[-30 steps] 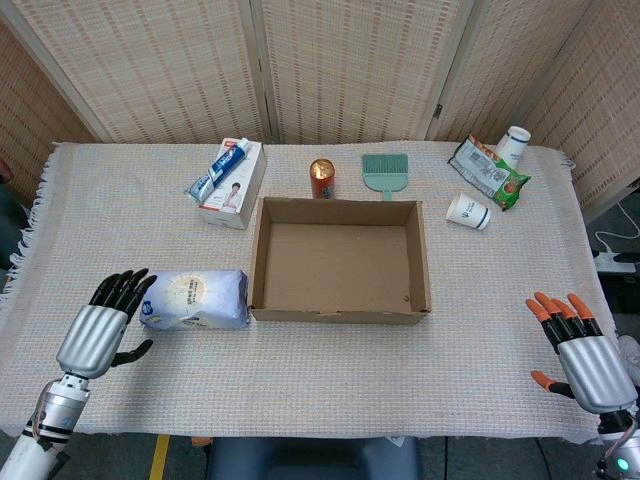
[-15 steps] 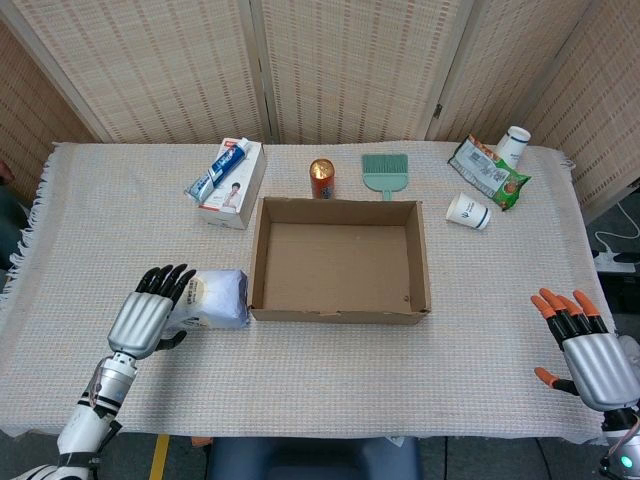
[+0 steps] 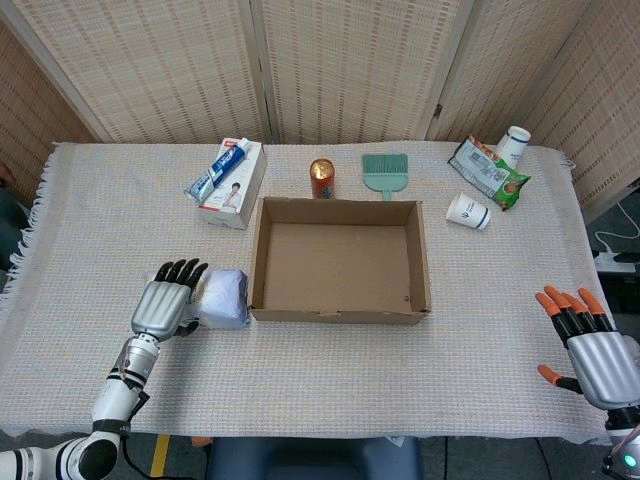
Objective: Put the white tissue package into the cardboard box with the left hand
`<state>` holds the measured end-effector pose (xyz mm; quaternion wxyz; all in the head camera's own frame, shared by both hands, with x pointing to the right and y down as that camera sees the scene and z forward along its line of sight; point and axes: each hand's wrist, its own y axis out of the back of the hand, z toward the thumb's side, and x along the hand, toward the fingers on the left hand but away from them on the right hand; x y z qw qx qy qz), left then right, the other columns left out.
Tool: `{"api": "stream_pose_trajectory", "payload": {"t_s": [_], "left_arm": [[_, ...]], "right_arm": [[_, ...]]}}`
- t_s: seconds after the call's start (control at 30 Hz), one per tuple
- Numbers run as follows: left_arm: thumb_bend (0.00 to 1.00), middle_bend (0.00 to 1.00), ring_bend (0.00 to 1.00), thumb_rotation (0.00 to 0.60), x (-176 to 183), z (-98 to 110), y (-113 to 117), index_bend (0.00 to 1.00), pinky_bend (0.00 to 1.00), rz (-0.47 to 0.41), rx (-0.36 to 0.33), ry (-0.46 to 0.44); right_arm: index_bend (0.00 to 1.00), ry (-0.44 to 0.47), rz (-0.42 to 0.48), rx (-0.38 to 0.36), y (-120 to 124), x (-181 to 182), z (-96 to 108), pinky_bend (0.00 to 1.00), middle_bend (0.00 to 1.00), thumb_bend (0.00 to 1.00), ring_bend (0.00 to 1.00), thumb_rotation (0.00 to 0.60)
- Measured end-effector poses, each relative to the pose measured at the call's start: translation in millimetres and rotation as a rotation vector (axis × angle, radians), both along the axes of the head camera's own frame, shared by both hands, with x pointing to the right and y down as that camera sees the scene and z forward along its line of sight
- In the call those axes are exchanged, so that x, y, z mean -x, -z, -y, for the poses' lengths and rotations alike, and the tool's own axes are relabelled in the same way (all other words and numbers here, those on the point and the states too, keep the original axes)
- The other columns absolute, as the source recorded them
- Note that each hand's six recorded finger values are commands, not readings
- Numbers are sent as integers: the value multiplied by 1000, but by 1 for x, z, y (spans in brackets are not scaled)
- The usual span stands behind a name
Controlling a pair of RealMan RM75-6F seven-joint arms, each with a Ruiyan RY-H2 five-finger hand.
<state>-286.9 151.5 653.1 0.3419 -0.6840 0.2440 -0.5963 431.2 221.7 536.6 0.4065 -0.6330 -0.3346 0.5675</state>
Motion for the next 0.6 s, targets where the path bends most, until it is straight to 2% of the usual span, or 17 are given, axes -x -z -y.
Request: {"api": "stream_pose_trajectory", "payload": {"t_s": [0.27,0.6], "left_arm": [[211,0,0,600,2,3,-13,0,59,45,91,-15],[208,0,0,600,4,11,-22,0,58,93,141,-36]], "right_arm": [[59,-4,-4,0,-2,-2,2,0,30,0,0,600],[60,-5,-5,-6,0,-1,2,0,30,0,0,600]]}}
